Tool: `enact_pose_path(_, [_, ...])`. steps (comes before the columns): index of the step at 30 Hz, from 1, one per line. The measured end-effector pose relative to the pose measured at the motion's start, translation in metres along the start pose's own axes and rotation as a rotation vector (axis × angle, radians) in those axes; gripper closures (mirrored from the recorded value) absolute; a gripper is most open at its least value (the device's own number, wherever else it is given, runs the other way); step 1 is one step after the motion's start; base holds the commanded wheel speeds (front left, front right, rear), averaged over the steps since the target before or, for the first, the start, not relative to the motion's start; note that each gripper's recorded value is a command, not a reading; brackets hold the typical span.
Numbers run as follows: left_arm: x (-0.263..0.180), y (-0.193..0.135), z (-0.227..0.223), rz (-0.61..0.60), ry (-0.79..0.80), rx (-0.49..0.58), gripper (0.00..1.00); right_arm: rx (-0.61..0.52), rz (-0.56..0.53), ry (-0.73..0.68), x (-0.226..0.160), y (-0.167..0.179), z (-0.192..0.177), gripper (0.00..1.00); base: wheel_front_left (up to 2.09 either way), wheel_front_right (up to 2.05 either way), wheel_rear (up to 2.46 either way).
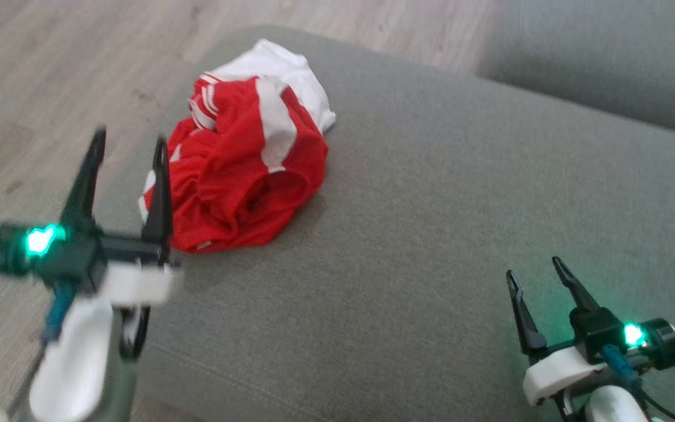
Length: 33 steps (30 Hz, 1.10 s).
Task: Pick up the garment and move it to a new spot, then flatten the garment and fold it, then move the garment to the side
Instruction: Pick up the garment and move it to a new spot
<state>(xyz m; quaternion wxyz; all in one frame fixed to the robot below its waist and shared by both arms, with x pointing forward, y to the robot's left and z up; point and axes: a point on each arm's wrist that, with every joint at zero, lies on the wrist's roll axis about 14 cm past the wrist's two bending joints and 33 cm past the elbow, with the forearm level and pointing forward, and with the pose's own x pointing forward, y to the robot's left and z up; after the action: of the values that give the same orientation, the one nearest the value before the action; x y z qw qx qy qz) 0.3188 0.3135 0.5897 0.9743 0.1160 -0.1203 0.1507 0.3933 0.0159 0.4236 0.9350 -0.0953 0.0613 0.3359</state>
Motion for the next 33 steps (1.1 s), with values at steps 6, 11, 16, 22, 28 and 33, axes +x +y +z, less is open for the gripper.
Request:
enact_pose_path(6, [0.059, -0.022, -0.02, -0.11, 0.109, -0.02, 0.0, -0.025, -0.031, 0.061, 0.002, -0.021, -0.028, 0.0, 0.0, 0.0, 0.0])
enact_pose_path(11, [0.089, -0.039, -0.075, -0.155, 0.356, -0.051, 0.0, -0.038, -0.055, 0.084, 0.008, -0.041, -0.043, 0.0, 0.0, 0.0, 0.0])
enact_pose_path(16, [0.092, -0.061, -0.131, -0.202, 0.586, -0.068, 0.0, -0.04, -0.078, 0.121, 0.005, -0.056, -0.061, 0.0, 0.0, 0.0, 0.0])
enact_pose_path(22, [0.079, -0.091, -0.179, -0.283, 0.759, -0.076, 0.09, -0.041, -0.114, 0.11, 0.01, -0.073, -0.067, 0.0, 0.0, 0.0, 0.0])
enact_pose_path(28, [0.086, -0.1, -0.191, -0.299, 0.752, -0.105, 1.0, -0.035, -0.139, 0.105, 0.011, -0.081, -0.07, 0.0, 0.0, 0.0, 0.0])
enact_pose_path(33, [0.111, -0.106, -0.163, -0.326, 0.623, -0.132, 1.0, -0.032, -0.165, 0.092, 0.01, -0.086, -0.062, 0.0, 0.0, 0.0, 0.0])
